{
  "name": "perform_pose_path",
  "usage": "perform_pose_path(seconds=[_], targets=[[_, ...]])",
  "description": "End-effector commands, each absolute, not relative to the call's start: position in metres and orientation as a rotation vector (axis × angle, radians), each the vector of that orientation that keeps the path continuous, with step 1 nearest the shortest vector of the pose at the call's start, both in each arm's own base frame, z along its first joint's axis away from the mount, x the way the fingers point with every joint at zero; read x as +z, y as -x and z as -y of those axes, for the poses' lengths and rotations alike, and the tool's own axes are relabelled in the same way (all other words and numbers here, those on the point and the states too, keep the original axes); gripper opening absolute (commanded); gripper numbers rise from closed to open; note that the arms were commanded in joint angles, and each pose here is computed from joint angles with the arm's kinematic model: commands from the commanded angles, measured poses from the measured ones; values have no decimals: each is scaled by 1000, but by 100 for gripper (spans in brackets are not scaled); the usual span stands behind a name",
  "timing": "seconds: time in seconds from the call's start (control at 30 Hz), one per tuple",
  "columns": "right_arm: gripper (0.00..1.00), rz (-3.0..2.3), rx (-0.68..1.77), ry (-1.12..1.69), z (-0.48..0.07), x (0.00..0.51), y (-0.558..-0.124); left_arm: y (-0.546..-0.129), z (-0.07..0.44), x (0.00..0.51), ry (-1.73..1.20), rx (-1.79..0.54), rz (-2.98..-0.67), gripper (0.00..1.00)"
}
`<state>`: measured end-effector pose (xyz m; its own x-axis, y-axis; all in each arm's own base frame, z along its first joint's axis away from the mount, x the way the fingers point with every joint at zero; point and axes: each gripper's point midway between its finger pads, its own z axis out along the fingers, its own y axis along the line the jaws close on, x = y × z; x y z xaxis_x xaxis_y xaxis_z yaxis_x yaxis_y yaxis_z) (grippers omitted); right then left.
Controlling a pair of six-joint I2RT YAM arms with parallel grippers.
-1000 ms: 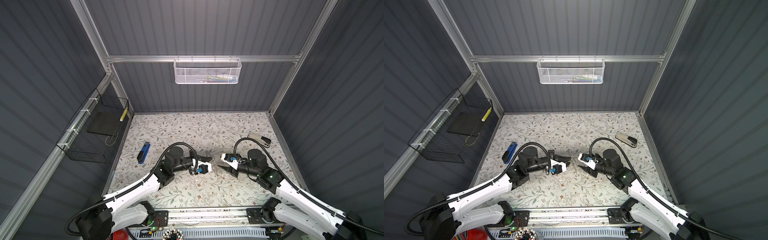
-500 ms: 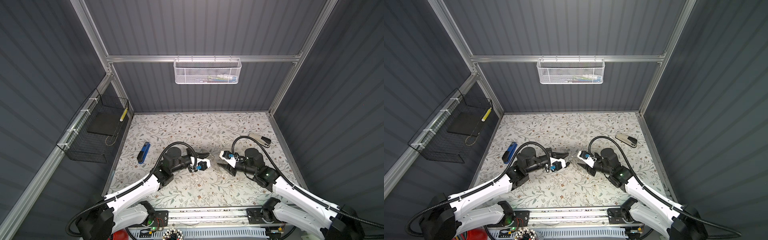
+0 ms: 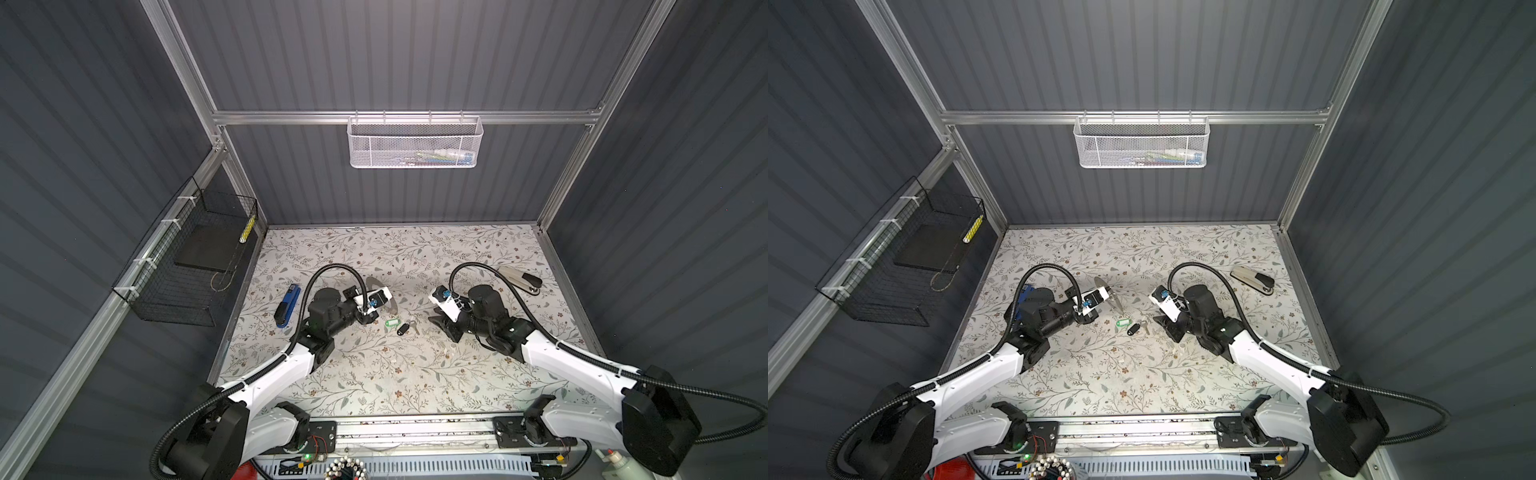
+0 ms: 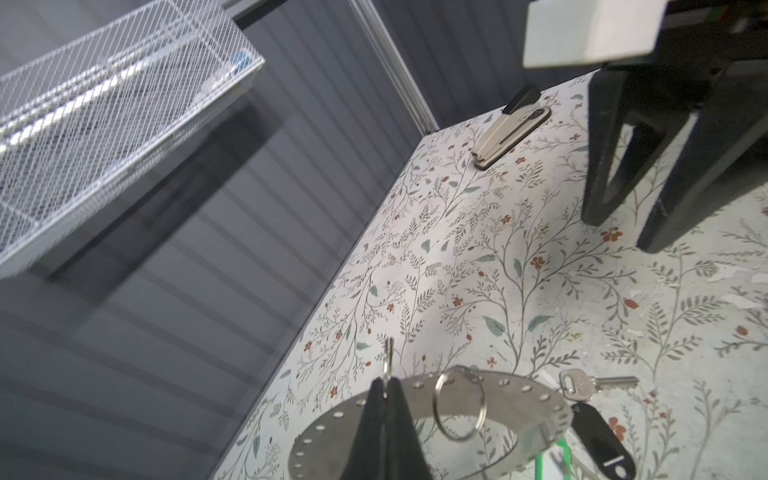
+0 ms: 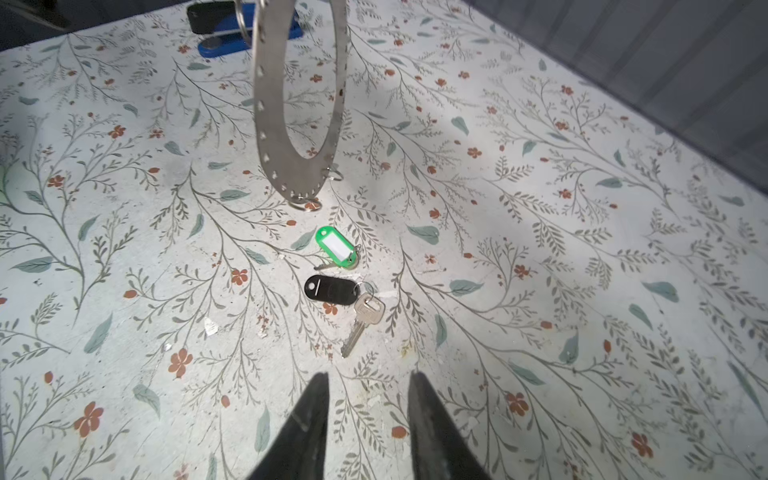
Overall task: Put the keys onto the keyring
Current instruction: 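Release the plate with the right gripper and swing it toward the keys, then lower the right gripper over the black-tagged key on the table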
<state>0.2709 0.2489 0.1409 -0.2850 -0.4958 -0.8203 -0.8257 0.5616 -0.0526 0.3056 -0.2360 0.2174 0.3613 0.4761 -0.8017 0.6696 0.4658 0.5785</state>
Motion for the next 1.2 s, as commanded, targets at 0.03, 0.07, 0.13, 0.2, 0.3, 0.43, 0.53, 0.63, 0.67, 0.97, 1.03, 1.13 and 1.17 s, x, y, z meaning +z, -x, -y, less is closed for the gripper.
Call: perform_pose_path(seconds=[0.03, 0.07, 0.13, 0.2, 0.3, 0.43, 0.53, 0.63, 0.67, 0.97, 1.03, 1.13, 1.17], targets=[[31, -2029, 428, 1121, -254, 126, -280, -313, 233, 228, -1082, -219, -1273, 0], [31, -2039, 414, 1149, -258, 121, -283, -317, 229, 228, -1052, -224, -1280, 0], [29, -2018, 385, 1230, -265, 113, -286, -328, 219, 226, -1008, -197, -1323, 0], [29, -1930, 378, 1383, -275, 105, -284, -342, 209, 225, -971, -140, -1393, 0], [29, -1866, 293, 1520, -278, 91, -294, -352, 191, 230, -879, -88, -1423, 0], [28, -1842, 235, 1711, -283, 67, -301, -357, 175, 238, -798, -60, -1430, 0], [28, -1803, 226, 1832, -287, 55, -304, -358, 170, 239, -783, -35, -1437, 0], [27, -1765, 216, 1912, -290, 47, -307, -358, 169, 238, -785, -24, -1441, 0], [27, -1757, 214, 1938, -291, 45, -307, -358, 168, 238, -786, -21, -1440, 0], [27, -1723, 207, 2031, -296, 36, -319, -358, 170, 235, -796, -32, -1442, 0], [27, -1727, 219, 2047, -298, 32, -320, -358, 171, 235, -796, -33, -1442, 0], [29, -1721, 255, 2081, -300, 29, -316, -358, 171, 234, -799, -31, -1443, 0], [29, -1721, 259, 2087, -300, 27, -315, -359, 171, 235, -797, -31, -1441, 0]])
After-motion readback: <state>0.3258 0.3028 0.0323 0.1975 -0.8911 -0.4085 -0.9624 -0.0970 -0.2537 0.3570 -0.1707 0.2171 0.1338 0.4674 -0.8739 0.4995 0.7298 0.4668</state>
